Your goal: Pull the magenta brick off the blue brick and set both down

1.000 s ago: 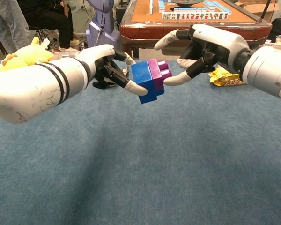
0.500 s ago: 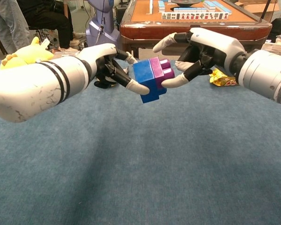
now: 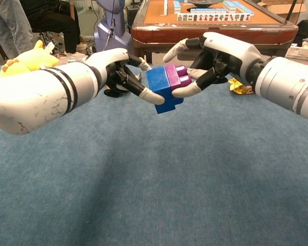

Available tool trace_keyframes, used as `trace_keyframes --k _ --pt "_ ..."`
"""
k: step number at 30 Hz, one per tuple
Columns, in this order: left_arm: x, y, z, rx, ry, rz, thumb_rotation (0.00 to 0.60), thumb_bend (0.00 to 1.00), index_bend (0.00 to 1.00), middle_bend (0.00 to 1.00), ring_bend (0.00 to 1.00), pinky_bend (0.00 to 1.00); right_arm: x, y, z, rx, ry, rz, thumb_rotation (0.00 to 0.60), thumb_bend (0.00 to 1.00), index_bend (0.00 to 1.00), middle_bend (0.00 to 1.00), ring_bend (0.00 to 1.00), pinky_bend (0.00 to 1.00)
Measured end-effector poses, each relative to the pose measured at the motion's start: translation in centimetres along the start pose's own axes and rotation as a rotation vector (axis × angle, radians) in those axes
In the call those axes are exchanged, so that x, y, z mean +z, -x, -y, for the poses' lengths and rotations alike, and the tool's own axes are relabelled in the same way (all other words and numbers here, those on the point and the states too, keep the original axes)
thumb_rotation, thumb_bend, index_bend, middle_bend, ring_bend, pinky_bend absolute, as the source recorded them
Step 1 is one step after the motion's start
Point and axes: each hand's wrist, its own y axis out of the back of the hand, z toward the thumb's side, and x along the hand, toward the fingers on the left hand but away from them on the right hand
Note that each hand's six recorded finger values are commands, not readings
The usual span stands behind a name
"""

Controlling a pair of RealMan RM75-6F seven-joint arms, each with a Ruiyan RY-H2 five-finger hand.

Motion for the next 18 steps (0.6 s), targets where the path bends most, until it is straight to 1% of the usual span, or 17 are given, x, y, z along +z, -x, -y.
trace_keyframes --k 12,18 --pt "-0.34 -0.04 -0.02 -0.001 0.001 -0.007 0.600 0.04 0.66 1.00 0.95 1.00 -0.25 -0.03 -0.12 -0.001 -0.001 0.004 0.600 0.04 0.46 1.00 1.00 1.00" --pt "-0.30 0.01 -0.06 -0.005 0.012 -0.005 0.600 0.04 0.66 1.00 0.95 1.00 -0.35 0.12 0.08 0.001 0.000 0.005 0.600 0.05 0.47 1.00 1.00 1.00"
